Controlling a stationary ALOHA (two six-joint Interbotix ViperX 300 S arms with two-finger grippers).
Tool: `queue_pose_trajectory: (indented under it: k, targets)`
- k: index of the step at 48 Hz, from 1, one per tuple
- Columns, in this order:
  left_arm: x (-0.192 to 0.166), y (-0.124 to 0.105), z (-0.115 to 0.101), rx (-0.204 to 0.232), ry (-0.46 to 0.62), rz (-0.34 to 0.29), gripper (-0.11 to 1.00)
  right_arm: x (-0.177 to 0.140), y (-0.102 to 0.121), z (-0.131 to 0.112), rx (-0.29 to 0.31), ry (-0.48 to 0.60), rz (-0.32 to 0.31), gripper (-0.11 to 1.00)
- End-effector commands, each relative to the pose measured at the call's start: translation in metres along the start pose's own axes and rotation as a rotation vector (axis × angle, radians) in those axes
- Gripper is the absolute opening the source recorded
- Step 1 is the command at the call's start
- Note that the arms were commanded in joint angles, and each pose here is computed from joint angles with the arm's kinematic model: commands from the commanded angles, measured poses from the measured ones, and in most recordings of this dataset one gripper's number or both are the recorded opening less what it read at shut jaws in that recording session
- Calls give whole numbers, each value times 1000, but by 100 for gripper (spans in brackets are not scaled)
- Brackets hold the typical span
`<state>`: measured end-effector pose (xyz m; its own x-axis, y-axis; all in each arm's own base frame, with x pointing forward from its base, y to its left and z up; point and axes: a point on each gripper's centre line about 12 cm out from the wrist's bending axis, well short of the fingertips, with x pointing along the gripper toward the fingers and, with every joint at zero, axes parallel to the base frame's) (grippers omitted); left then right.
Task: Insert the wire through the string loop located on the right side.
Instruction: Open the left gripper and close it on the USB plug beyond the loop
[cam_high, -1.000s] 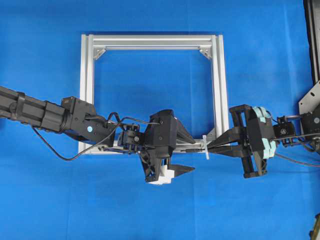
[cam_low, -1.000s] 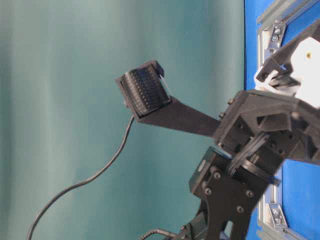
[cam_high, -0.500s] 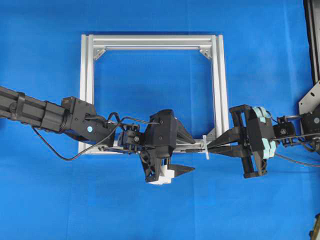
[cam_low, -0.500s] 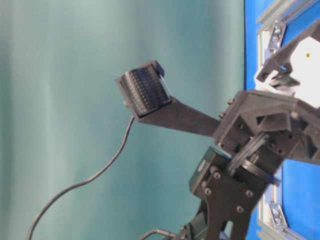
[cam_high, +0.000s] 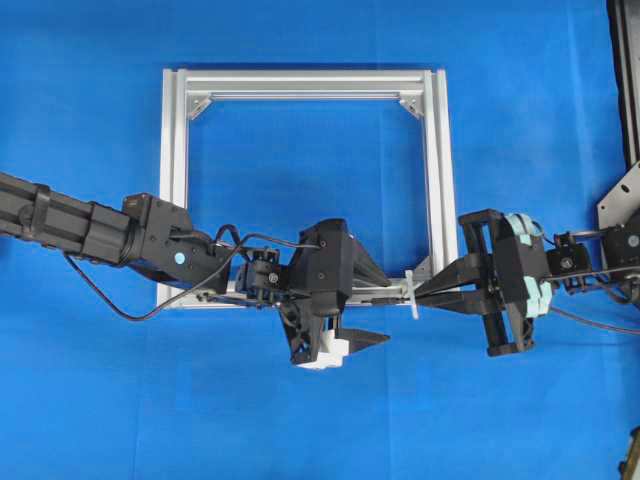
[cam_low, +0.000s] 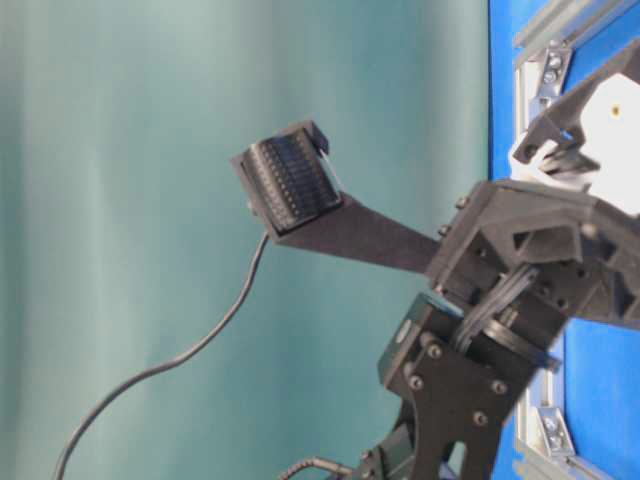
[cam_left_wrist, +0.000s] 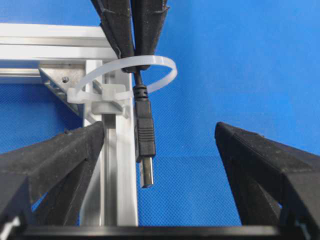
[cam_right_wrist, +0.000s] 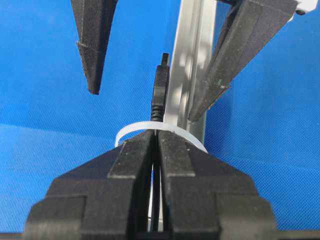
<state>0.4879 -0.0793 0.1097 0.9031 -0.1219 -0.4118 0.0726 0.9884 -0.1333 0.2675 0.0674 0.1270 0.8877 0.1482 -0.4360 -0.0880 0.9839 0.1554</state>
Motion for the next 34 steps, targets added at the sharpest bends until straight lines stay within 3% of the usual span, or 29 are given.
queue_pose_trajectory:
  k: [1, 7, 18, 34]
  targets:
    - [-2, -4, 17, 3, -42, -11, 87, 2, 2, 8, 2, -27, 4, -3]
    - [-2, -4, 18, 2, -42, -9, 73, 2, 2, 8, 2, -26, 4, -3]
    - [-2, -3, 19, 3, -44, -8, 9, 2, 1, 5, 2, -1, 3, -3]
    - [-1, -3, 20, 0, -45, -9, 8, 2, 2, 3, 1, 16, 3, -3]
